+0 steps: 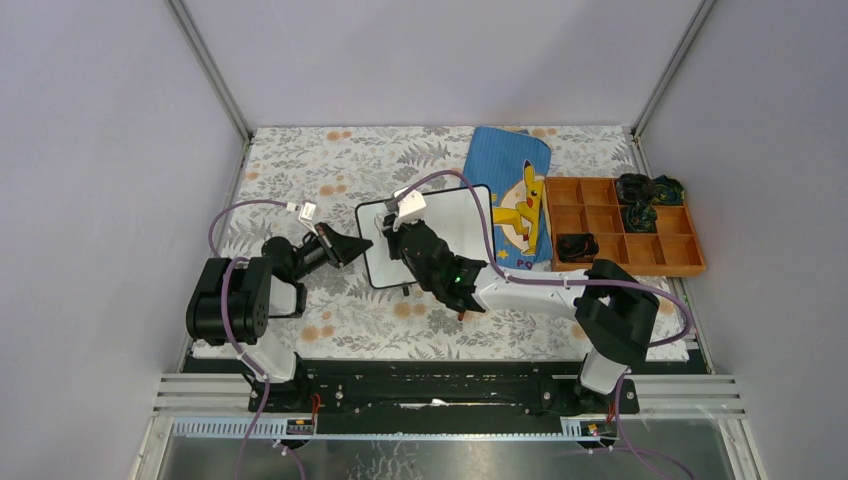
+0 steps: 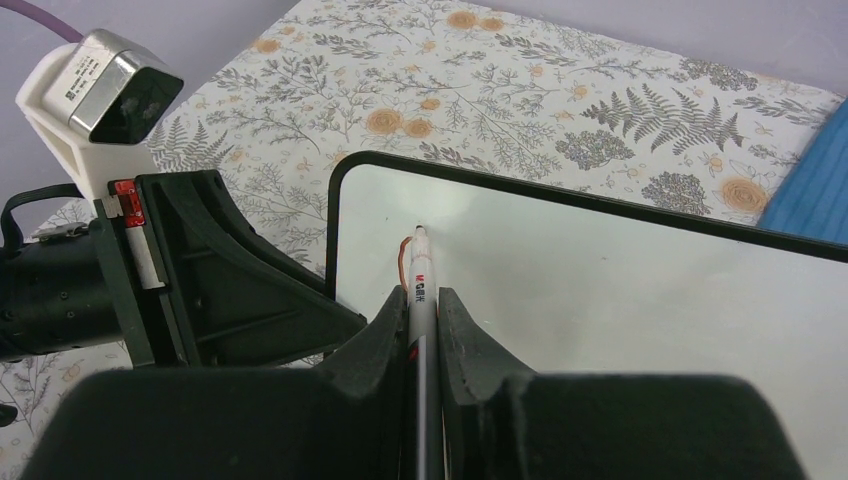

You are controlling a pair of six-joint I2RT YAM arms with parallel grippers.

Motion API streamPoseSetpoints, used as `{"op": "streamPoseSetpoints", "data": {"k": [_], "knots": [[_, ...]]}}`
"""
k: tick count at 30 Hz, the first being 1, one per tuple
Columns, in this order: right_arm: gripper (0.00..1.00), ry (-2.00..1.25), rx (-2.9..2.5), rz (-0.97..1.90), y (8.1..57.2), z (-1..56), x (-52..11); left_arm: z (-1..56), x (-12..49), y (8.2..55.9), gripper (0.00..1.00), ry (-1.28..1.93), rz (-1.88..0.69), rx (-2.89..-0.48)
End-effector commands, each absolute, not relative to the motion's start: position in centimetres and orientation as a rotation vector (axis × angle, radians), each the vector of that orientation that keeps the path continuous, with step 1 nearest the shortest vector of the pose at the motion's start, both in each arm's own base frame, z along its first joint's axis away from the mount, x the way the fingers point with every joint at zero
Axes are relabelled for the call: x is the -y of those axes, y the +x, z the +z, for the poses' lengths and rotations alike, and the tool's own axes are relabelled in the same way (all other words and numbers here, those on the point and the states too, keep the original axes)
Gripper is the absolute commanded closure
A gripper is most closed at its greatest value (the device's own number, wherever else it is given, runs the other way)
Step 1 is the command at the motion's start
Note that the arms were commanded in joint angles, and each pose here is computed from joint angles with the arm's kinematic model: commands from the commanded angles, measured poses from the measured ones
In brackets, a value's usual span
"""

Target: Write a sentence on the whiteboard

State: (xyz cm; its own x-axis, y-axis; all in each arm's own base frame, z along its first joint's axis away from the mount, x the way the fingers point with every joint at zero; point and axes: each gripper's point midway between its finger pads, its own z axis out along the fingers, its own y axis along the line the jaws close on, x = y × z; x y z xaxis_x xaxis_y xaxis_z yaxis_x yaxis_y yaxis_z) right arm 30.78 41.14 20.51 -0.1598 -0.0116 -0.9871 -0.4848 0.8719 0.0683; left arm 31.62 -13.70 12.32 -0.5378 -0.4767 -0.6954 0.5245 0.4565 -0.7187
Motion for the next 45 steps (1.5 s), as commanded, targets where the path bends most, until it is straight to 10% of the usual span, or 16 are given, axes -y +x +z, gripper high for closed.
{"op": "streamPoseSetpoints", "data": {"k": [1, 45], "knots": [[1.00, -0.336, -1.658, 0.476, 31.7, 22.7, -41.8, 11.9, 13.9, 31.8, 1.00, 0.049, -1.255, -1.737], [1.00, -0.278, -1.753, 0.373, 31.6, 19.6, -37.4, 12.1, 14.1, 31.7, 1.00, 0.059, -1.255, -1.731]]}}
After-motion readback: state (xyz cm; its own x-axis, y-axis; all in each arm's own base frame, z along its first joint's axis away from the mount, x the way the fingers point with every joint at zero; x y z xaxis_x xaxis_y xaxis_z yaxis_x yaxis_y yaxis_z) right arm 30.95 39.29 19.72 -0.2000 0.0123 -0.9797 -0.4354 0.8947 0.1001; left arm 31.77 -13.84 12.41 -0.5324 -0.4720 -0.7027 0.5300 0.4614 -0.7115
